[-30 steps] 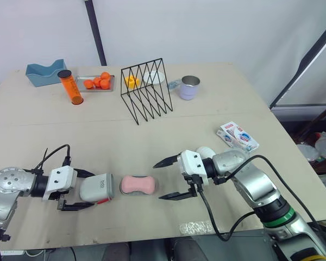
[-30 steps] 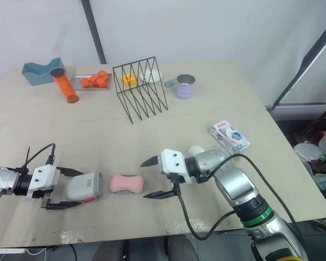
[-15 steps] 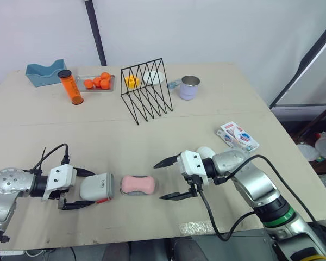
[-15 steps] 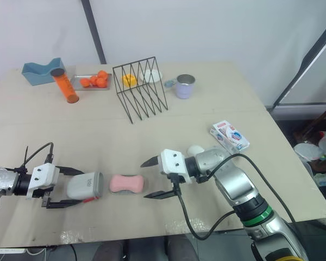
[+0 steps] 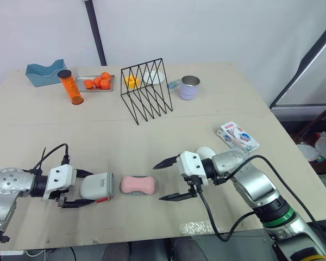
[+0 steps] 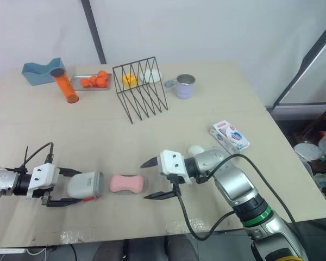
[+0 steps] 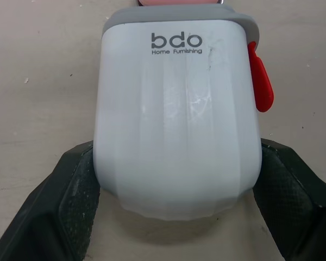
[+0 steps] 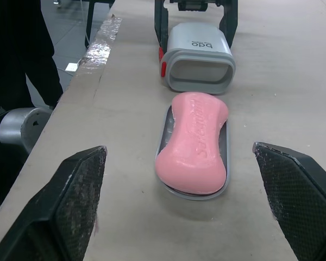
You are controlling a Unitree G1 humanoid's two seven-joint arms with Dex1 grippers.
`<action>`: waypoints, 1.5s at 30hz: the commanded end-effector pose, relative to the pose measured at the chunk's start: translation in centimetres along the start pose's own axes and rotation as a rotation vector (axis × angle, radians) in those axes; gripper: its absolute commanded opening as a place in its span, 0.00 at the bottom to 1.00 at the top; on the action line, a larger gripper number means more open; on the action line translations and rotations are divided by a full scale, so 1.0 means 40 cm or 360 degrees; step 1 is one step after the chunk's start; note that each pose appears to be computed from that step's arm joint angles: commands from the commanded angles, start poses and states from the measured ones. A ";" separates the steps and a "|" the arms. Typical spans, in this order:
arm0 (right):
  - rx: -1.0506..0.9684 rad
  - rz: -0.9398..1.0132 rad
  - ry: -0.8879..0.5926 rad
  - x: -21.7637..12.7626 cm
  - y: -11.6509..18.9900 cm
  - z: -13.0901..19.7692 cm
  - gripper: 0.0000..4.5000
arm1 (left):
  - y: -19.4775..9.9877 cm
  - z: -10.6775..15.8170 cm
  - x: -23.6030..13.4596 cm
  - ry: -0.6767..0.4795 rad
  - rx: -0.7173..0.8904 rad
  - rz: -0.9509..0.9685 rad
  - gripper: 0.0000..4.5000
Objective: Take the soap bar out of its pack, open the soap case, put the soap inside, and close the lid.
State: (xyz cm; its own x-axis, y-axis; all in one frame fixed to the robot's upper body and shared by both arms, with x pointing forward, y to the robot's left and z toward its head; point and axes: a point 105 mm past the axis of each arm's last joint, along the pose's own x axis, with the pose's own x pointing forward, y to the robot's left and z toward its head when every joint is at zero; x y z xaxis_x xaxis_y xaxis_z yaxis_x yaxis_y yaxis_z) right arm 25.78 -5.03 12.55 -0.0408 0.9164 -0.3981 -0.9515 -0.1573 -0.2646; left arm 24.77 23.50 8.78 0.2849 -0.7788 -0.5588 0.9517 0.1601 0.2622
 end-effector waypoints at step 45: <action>0.0269 -0.0178 0.0513 0.168 -0.008 -0.029 1.00 | 0.007 0.033 -0.019 -0.0026 0.0109 -0.0065 0.77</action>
State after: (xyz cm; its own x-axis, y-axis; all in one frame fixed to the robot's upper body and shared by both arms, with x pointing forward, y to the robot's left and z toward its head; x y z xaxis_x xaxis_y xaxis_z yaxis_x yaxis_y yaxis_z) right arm 26.51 0.38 8.94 0.1443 0.7523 -0.6429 -0.9830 0.0345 -0.1803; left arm 24.44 23.42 9.46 0.2303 -0.7899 -0.5683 0.9613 0.0939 0.2591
